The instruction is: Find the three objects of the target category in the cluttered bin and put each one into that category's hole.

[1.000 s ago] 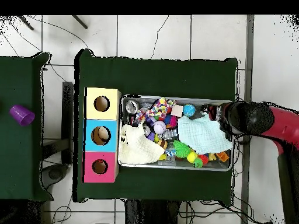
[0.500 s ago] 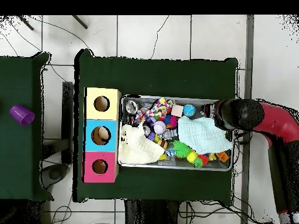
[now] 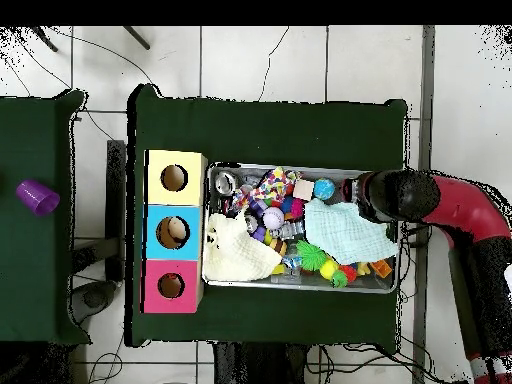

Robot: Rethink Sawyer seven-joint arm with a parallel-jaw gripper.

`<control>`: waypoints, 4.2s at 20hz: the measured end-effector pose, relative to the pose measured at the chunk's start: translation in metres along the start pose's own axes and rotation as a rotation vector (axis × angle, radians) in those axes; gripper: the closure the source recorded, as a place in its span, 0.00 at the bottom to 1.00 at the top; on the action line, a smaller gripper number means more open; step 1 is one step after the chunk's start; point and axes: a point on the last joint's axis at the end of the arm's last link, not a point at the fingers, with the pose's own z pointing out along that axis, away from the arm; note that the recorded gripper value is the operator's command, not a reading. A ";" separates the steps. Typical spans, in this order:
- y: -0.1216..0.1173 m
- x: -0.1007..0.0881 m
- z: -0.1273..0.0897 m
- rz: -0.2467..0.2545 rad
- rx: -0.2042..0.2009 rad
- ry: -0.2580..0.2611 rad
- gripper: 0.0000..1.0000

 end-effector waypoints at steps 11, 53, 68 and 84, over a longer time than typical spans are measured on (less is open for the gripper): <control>0.001 0.016 0.020 -0.027 0.009 -0.005 0.00; -0.005 0.053 0.049 -0.120 0.069 0.051 0.00; -0.062 0.110 -0.002 -0.051 0.111 0.067 0.00; -0.055 0.140 0.027 -0.081 0.086 0.092 0.00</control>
